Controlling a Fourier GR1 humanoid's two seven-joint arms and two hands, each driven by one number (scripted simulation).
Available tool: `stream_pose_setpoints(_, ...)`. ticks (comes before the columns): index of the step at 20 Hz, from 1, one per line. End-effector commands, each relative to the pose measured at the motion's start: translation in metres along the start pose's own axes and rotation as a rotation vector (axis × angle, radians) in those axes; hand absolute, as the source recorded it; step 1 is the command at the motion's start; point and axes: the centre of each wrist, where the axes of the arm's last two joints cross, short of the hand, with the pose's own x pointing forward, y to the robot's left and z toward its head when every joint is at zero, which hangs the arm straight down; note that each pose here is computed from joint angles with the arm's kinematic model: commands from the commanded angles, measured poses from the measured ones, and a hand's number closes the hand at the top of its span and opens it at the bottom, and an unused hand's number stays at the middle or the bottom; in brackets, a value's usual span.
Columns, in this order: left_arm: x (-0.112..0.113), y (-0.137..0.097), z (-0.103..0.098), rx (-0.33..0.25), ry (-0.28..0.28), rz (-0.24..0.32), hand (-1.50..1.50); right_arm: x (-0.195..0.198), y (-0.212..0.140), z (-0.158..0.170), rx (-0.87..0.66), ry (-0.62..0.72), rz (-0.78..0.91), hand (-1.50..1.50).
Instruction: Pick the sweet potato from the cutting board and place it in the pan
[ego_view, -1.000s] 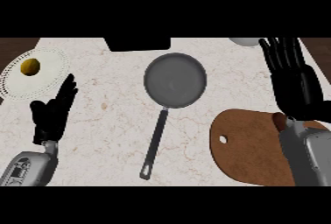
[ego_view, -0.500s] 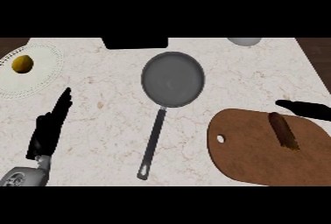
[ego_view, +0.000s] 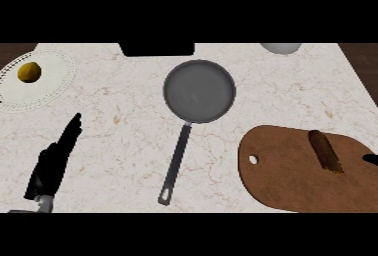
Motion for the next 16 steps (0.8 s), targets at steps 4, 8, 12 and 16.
stream_pose_setpoints(4,0.013,0.003,0.004,-0.016,-0.019,-0.015,0.0,0.059,-0.034,0.019,0.204,0.041,0.275,-1.5)
stream_pose_setpoints(8,0.0,-0.012,0.02,-0.025,-0.017,0.003,0.0,0.091,-0.032,0.024,0.354,0.059,0.307,-1.5)
stream_pose_setpoints(12,0.011,-0.006,0.018,-0.052,-0.041,-0.006,0.0,0.12,-0.007,0.004,0.403,0.103,0.347,-1.5)
stream_pose_setpoints(16,0.01,-0.011,0.006,-0.023,-0.041,-0.007,0.0,0.14,0.011,0.004,0.446,0.189,0.408,-1.5)
